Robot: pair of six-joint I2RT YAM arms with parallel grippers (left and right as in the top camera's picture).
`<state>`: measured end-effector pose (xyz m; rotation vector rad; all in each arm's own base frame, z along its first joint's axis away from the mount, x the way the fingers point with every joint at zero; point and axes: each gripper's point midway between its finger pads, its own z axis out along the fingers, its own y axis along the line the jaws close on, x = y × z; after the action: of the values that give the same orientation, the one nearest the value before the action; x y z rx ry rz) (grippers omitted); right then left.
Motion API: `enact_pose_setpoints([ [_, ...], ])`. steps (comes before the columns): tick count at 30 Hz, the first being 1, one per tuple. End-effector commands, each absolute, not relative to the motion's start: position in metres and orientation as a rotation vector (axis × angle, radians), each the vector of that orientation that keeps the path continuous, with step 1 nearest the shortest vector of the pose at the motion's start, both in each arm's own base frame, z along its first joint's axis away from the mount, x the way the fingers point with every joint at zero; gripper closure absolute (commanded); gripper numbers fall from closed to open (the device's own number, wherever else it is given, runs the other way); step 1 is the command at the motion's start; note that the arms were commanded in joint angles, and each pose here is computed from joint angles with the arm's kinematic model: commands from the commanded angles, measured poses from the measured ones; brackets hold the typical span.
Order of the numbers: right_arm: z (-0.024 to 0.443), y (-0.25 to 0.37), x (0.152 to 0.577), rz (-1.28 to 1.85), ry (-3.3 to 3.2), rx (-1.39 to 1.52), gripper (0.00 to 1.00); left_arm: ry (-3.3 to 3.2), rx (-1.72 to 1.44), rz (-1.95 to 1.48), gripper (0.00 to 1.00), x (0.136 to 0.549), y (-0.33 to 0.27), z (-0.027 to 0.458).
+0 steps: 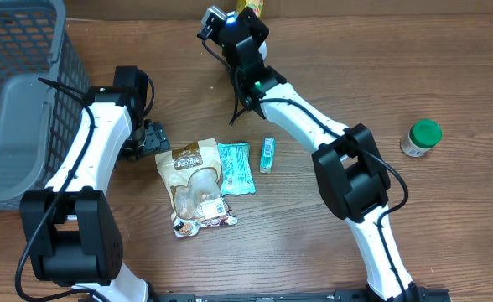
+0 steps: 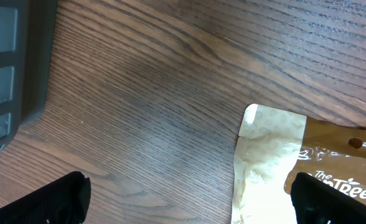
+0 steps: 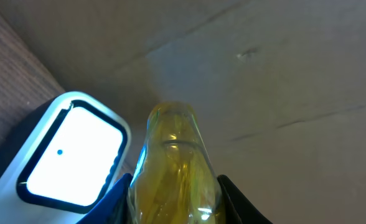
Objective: Scan the item barcode
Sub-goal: 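Hold the yellow oil bottle against the scanner window with right gripper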
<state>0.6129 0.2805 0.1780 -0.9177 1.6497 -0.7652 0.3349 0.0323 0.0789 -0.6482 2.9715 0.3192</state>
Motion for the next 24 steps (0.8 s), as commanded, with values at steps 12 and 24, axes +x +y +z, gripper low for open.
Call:
enact_pose_setpoints([
  [12,0.186,0.281,0.615,-0.694,1.678,-0.781,0.96,2.969,-0.663,0.353,0.00,0.335,0.037,0.076],
  [24,0.266,0.266,0.600,-0.622,1.652,-0.580,0.96,2.969,-0.662,0.353,0.00,0.335,0.037,0.076],
])
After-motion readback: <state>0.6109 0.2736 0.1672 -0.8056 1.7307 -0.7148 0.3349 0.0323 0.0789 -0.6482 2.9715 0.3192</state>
